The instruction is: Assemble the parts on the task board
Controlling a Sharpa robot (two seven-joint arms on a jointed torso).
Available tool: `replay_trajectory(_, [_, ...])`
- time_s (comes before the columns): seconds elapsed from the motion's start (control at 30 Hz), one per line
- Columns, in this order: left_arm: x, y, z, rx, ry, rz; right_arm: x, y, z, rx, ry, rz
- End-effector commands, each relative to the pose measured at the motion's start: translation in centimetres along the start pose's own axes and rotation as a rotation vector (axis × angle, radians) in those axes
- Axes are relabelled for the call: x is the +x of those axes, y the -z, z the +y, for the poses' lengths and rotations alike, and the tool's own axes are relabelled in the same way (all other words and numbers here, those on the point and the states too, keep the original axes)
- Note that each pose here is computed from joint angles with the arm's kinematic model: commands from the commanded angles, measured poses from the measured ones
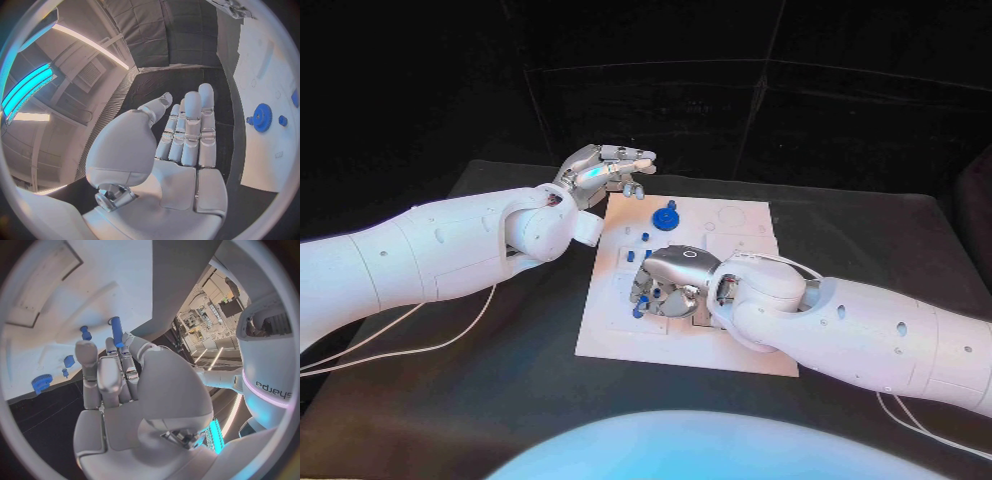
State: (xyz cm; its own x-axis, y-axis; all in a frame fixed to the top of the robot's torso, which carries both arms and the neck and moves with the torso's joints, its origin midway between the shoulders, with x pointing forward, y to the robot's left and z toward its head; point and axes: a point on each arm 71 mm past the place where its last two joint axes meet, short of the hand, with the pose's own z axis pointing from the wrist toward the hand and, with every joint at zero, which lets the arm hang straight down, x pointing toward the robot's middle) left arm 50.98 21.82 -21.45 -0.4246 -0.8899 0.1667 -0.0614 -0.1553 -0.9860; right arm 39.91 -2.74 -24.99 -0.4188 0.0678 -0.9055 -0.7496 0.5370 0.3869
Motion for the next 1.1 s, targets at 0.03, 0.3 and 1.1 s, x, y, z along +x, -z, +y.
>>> replay_trajectory(0.03, [0.13, -0.07, -0.14, 0.006, 0.008, 0.012, 0.01, -0.11, 0.00, 0.008, 0.022, -0.003])
replay_trajectory(0.3, [0.12, -0.06, -0.14, 0.006, 0.008, 0.012, 0.14, -0.28, 0.13, 0.010, 0.038, 0.005])
replay_trajectory(1.1, [0.07, -0.05, -0.11, 0.002, 0.009, 0.013, 0.04, -0.52, 0.86, -0.028, 0.052, -0.014])
